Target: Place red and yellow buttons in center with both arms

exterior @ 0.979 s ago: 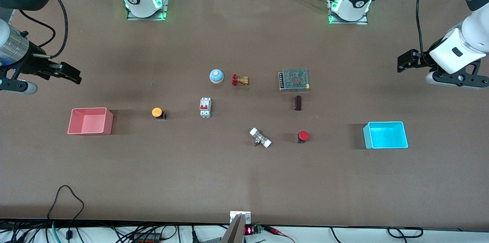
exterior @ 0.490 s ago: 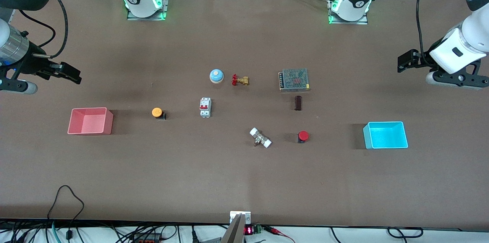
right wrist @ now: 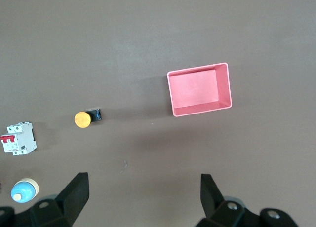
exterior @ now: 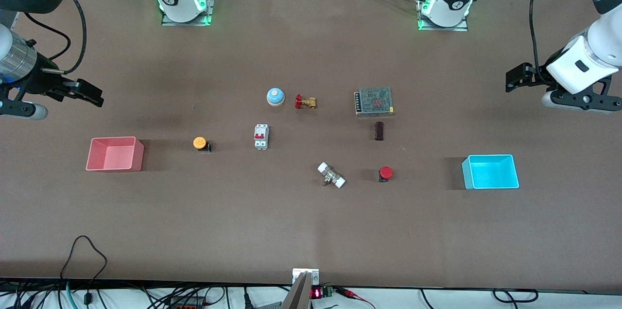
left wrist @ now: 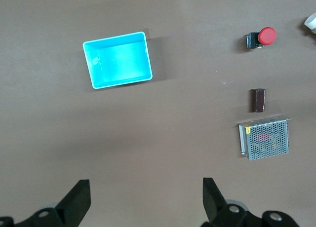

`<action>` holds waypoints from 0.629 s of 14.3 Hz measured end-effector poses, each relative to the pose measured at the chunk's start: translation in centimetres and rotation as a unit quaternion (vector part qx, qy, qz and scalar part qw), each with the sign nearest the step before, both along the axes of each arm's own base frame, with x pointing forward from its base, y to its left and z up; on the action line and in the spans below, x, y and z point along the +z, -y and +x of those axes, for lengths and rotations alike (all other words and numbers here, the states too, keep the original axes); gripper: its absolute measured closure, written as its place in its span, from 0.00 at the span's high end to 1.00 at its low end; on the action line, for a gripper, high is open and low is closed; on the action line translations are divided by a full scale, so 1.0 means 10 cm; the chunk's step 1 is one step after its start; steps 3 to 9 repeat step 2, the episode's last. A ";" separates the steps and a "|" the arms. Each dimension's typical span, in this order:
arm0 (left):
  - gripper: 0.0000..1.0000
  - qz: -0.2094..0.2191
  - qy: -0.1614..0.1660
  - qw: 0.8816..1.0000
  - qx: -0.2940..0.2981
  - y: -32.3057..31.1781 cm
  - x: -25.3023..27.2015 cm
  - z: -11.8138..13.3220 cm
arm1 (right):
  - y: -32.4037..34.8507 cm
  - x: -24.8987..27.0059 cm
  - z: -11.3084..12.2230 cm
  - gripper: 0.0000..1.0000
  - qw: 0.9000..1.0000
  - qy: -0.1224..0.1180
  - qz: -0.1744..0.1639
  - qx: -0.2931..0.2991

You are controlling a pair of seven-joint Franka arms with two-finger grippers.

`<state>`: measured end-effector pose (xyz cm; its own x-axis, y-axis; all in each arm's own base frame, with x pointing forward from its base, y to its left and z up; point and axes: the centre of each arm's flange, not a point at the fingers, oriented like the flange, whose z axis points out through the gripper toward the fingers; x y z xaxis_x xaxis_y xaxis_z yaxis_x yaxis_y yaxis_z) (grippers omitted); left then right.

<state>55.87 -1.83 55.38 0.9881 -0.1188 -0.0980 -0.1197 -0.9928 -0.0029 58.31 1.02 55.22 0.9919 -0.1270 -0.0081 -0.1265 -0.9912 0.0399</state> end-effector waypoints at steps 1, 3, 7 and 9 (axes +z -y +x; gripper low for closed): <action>1.00 0.000 0.000 1.000 0.000 0.00 0.00 0.00 | 0.00 0.00 0.00 1.00 1.000 0.000 0.000 0.000; 1.00 0.000 -0.001 1.000 0.000 0.00 0.00 0.00 | 0.00 0.00 0.00 1.00 1.000 0.000 0.000 0.000; 1.00 0.000 -0.001 1.000 0.000 0.00 0.00 0.00 | 0.00 0.00 0.00 1.00 1.000 0.000 0.000 0.000; 1.00 0.000 -0.001 1.000 0.000 0.00 0.00 0.00 | 0.00 0.00 0.00 1.00 1.000 0.000 0.000 0.000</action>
